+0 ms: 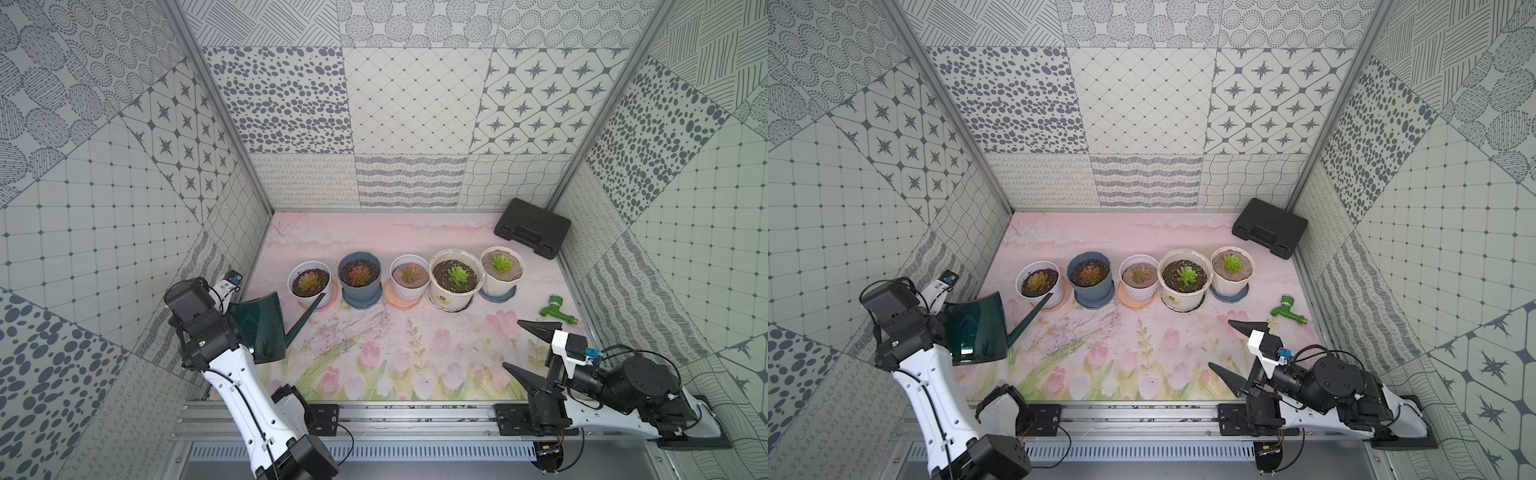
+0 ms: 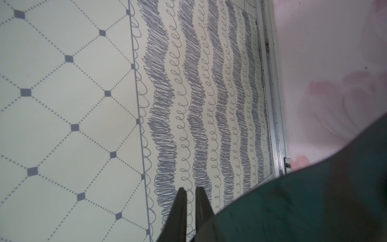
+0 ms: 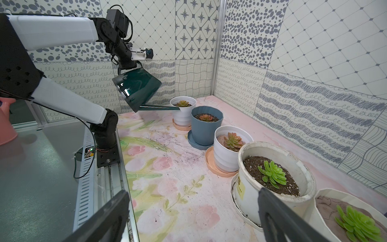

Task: Water the succulent around the soil edge
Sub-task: Water the soil of the potted plant with water.

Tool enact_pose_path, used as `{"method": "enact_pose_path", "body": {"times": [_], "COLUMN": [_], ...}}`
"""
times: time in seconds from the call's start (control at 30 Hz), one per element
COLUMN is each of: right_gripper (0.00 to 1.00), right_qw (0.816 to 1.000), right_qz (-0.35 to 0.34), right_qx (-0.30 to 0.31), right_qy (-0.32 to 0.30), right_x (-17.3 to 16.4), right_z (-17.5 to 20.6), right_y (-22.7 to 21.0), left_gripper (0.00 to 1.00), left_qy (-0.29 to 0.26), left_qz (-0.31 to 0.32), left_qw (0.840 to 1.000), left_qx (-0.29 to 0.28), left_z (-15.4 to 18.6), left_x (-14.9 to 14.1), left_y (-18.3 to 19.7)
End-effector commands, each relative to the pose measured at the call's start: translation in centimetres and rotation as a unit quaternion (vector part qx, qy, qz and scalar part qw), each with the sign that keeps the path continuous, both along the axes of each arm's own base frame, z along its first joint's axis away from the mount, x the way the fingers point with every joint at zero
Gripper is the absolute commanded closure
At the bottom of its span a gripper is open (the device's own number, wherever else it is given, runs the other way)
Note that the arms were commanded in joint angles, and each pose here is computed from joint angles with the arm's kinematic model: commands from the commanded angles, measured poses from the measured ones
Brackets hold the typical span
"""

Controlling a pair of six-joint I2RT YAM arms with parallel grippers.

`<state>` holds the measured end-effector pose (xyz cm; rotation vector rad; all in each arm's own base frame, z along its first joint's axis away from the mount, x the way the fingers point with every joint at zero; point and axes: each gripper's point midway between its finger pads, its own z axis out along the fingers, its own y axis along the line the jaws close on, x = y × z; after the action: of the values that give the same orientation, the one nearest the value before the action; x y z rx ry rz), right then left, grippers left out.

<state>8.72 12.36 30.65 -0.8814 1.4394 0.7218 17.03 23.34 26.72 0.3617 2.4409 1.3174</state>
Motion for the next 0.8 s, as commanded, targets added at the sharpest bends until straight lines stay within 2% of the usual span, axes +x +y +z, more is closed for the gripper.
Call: {"method": "enact_pose_path", "body": {"times": [0.0,0.07,0.13,0.23,0.3,0.37,0.47,0.57,0.67,0.77], "right_gripper": [0.03,0.03,0.03,0.03,0.03,0.03,0.03,0.03,0.03,0.02], "right_qw": [1.000,1.000,1.000,1.000,1.000,1.000,1.000,1.000,1.000,1.000], "right_qz": [0.000,0.001,0.002,0.005,0.003,0.002,-0.003,-0.006,-0.007,-0.015], "right_qx": [0.026,0.025,0.025,0.025,0.026,0.026,0.028,0.025,0.023,0.022], "right_qy": [-0.001,-0.001,-0.001,-0.001,0.000,0.000,0.001,-0.001,-0.004,-0.006], "right_x": [0.0,0.0,0.0,-0.1,-0.1,0.0,0.1,0.2,0.3,0.5], "right_z": [1.1,1.0,1.0,1.0,1.0,1.0,1.1,0.9,0.8,0.7], "right_y": [-0.2,-0.2,-0.2,-0.1,-0.2,-0.2,-0.3,-0.2,-0.1,-0.1], "left_gripper": [1.00,1.00,1.00,1.00,1.00,1.00,1.00,1.00,1.00,1.00], "left_qy": [-0.067,-0.099,-0.140,-0.190,-0.222,-0.259,-0.330,-0.398,-0.472,-0.527], "left_qz": [0.042,0.053,0.035,-0.037,-0.076,-0.114,-0.133,-0.112,-0.080,-0.033], "left_qw": [0.997,0.994,0.990,0.979,0.966,0.947,0.918,0.891,0.854,0.828], "left_qx": [0.019,0.016,-0.008,-0.068,-0.108,-0.150,-0.174,-0.190,-0.203,-0.189], "left_z": [2.4,3.3,3.9,4.0,4.2,4.5,5.8,6.8,7.7,8.4], "left_x": [-0.5,-0.6,-0.2,1.8,3.0,4.3,5.3,5.5,5.4,4.4], "left_y": [1.2,1.2,0.3,-2.7,-4.4,-6.1,-7.1,-6.7,-5.9,-4.4]}}
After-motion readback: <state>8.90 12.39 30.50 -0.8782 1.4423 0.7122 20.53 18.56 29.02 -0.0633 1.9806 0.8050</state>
